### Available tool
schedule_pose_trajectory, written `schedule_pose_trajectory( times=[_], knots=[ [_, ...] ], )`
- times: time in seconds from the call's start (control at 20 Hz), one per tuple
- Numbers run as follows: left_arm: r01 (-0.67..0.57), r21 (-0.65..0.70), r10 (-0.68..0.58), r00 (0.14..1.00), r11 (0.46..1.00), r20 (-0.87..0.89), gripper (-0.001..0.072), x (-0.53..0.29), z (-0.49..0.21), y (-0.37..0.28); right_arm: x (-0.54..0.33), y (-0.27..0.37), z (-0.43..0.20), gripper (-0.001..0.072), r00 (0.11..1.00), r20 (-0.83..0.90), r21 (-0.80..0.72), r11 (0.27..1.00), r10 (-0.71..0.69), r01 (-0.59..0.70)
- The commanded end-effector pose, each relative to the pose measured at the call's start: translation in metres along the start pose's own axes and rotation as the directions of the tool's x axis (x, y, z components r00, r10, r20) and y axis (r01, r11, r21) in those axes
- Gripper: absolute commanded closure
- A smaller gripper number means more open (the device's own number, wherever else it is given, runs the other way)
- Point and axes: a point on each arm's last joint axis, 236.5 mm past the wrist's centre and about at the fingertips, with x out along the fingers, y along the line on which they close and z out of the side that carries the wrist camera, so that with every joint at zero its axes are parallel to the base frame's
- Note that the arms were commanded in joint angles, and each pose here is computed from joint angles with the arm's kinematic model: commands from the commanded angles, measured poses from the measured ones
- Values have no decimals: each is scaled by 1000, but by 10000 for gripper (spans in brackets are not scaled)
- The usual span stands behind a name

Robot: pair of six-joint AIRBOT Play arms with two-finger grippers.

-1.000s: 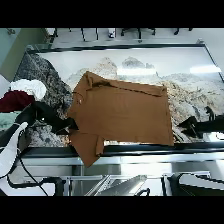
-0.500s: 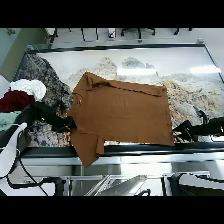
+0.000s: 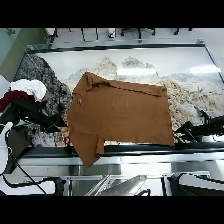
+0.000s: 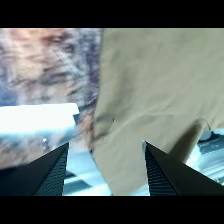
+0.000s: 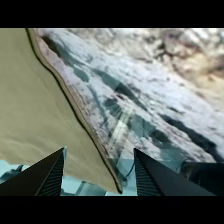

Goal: Fold the shirts.

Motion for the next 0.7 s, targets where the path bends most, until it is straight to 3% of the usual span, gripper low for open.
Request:
schedule_pose_trajectory(
  times=[0.0,0.2,0.55,0.6,0.65],
  knots=[
    [31,-7,-31,999,999,34,179,24,1,2,9,0,-10,207,999,-32,9,1000,2,-1],
    [10,35,-12,998,999,60,179,46,5,-7,26,6,-23,207,997,-79,1,1000,14,-14],
    [-1,75,5,999,997,-54,182,75,-10,-18,55,20,-40,208,980,-200,-71,997,-10,-5],
    [1,82,3,999,997,-48,335,71,-7,-21,55,22,-39,210,980,-197,-69,998,0,-13],
    [4,90,-1,999,996,-33,690,65,-1,-23,55,27,-38,328,981,-193,-78,996,22,-38]
  ],
)
